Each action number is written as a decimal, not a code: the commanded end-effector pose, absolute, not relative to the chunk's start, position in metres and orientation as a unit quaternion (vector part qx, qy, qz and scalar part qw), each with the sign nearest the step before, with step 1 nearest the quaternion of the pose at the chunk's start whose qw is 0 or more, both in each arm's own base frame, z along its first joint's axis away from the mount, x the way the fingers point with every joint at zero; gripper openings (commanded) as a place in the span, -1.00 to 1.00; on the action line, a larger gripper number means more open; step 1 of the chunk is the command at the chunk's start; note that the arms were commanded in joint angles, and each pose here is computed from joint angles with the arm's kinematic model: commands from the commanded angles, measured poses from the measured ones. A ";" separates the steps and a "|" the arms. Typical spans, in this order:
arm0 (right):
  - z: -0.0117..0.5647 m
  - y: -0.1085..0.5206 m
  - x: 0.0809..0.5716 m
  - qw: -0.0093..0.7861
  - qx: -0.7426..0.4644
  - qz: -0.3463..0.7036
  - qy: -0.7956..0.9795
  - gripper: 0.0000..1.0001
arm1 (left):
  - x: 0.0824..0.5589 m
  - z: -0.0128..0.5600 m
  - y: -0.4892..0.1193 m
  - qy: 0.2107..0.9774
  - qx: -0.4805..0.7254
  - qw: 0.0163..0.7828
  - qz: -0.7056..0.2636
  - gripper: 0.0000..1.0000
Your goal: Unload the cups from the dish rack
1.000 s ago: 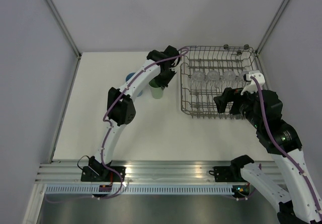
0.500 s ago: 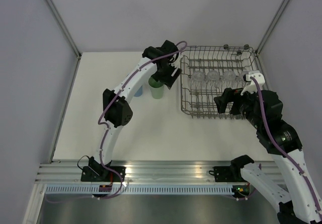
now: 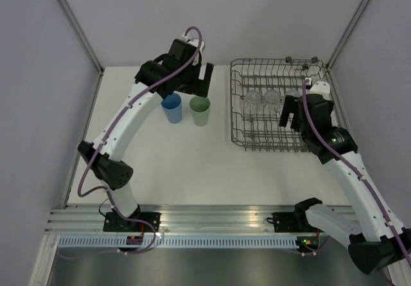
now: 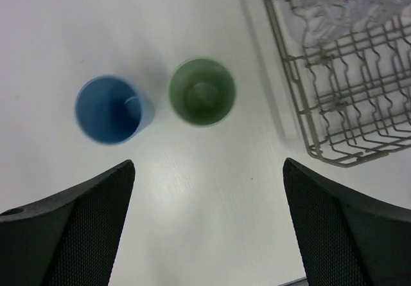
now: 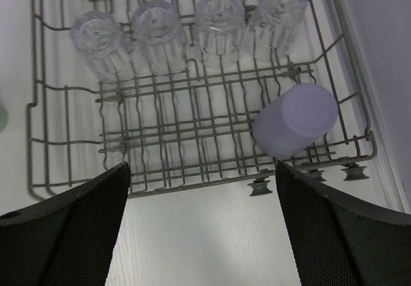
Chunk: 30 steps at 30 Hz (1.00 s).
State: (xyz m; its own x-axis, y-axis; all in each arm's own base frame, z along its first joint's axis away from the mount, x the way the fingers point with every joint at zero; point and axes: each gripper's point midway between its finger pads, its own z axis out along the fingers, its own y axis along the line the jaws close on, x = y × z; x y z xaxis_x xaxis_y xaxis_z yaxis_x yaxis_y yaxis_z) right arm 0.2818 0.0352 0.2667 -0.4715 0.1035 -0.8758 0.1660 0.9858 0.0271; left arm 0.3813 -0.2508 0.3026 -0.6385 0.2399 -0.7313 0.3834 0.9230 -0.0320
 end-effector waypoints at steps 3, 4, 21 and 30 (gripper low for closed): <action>0.277 -0.006 0.301 0.513 0.157 -0.105 0.838 0.96 | 0.356 0.335 -0.175 0.884 0.016 0.467 -0.023 0.99; 0.276 -0.014 0.303 0.510 0.166 -0.115 0.836 0.96 | 0.342 0.348 -0.161 0.875 0.003 0.484 -0.024 0.99; 0.229 -0.082 0.329 0.475 0.229 -0.098 0.844 0.96 | 0.247 0.260 -0.068 0.858 -0.030 0.513 0.011 0.99; 0.186 -0.091 0.333 0.425 0.224 -0.108 0.870 0.91 | 0.247 0.237 -0.087 0.870 0.020 0.492 -0.017 0.99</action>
